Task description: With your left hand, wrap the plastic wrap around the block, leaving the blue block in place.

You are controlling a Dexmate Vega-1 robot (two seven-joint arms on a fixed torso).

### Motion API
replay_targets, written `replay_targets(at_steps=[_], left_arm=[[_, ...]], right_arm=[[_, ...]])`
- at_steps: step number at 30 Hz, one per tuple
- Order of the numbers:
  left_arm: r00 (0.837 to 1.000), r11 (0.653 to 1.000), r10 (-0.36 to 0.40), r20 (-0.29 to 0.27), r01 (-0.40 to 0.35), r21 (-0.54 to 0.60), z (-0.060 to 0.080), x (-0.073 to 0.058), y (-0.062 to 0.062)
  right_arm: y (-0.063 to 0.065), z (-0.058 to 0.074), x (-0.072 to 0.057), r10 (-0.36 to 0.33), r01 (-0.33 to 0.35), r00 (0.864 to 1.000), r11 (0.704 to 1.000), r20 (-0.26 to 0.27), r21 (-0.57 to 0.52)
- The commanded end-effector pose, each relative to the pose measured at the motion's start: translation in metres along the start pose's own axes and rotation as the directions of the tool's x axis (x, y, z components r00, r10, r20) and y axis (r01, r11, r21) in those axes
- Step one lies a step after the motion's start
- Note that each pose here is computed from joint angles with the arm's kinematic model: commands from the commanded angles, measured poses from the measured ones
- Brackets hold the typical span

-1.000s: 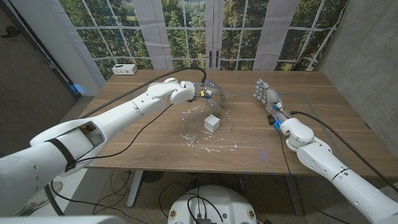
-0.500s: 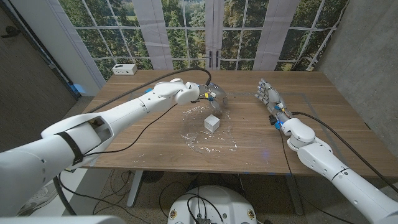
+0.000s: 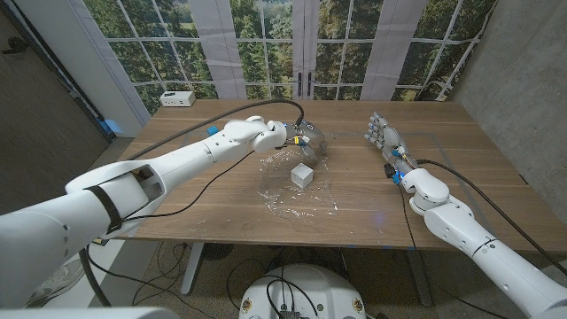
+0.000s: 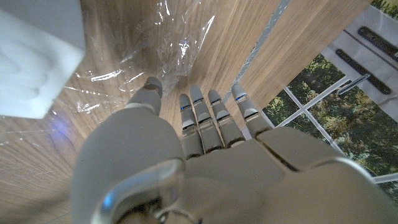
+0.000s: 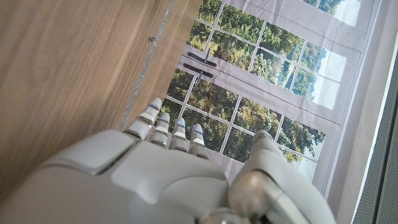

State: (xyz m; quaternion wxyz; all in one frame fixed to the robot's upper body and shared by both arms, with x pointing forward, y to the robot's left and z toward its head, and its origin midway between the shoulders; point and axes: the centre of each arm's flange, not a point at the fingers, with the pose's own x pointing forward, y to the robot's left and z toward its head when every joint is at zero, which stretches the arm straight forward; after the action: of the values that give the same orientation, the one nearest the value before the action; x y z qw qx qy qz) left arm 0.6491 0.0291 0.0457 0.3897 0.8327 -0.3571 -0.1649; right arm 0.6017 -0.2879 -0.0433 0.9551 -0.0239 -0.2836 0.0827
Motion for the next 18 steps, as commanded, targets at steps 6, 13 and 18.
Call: replay_targets(at_steps=[6, 13, 18], left_arm=[[0.996, 0.998, -0.055, 0.070, 0.054, 0.011, 0.014, 0.012, -0.002], [0.996, 0.997, -0.069, 0.048, 0.069, 0.020, 0.016, 0.013, -0.009], [1.000, 0.999, -0.028, 0.013, 0.027, 0.038, 0.020, 0.011, -0.014]], right_arm=[[0.001, -0.001, -0.001, -0.005, 0.005, 1.000, 1.000, -0.006, 0.001], [0.001, -0.001, -0.003, -0.005, 0.005, 1.000, 1.000, -0.009, -0.001], [0.001, -0.002, -0.002, -0.004, 0.004, 1.000, 1.000, -0.014, -0.003]])
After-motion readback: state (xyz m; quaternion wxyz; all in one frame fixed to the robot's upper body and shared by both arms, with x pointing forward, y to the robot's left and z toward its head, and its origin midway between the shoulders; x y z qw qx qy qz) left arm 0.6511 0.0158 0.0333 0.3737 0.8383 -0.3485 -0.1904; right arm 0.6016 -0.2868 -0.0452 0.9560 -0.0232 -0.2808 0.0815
